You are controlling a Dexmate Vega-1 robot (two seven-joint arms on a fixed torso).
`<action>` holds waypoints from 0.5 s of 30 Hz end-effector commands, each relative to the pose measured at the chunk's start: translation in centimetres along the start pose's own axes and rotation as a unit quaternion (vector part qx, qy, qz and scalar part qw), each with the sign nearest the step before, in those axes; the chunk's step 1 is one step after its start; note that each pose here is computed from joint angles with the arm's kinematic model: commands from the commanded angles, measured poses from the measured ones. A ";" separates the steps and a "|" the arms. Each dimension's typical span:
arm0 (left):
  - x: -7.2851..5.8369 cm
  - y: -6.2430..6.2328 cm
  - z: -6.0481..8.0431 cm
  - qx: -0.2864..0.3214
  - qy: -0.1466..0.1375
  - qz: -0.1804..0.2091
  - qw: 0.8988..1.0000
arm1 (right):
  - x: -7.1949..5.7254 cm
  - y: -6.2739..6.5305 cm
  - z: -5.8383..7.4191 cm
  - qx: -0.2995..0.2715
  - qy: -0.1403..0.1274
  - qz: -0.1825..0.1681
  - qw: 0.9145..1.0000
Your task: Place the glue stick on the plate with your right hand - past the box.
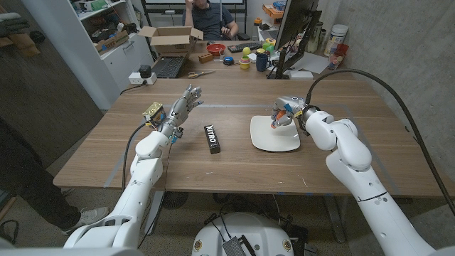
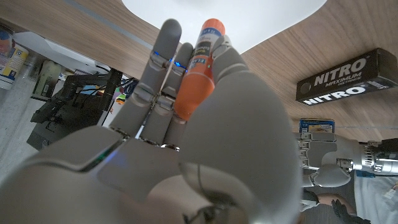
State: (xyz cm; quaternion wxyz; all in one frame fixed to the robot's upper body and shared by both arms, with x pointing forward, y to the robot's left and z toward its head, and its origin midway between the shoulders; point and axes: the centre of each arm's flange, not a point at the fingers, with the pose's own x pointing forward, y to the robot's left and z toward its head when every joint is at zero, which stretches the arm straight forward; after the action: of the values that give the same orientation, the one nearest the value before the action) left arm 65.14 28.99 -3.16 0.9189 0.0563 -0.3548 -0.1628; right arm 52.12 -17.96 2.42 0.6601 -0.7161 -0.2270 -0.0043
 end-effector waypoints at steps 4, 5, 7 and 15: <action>0.2 0.3 -0.3 -0.003 0.001 0.001 1.000 | 1.0 0.5 1.1 -0.007 -0.018 0.018 1.000; 0.2 0.3 -0.3 -0.001 0.001 0.001 1.000 | 1.0 0.5 1.2 -0.010 -0.020 0.019 1.000; 0.2 0.4 -0.4 -0.003 0.002 0.001 1.000 | 1.1 0.6 1.4 -0.012 -0.022 0.021 0.999; 0.2 0.6 -0.6 -0.004 0.003 0.003 1.000 | 1.4 0.8 1.5 -0.016 -0.023 0.026 0.999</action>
State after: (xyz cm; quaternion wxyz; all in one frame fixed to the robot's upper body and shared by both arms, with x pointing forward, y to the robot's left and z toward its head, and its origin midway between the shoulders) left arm 65.51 29.20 -3.23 0.9197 0.0551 -0.3531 -0.1623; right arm 52.80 -16.61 2.14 0.6485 -0.7263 -0.2271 0.0169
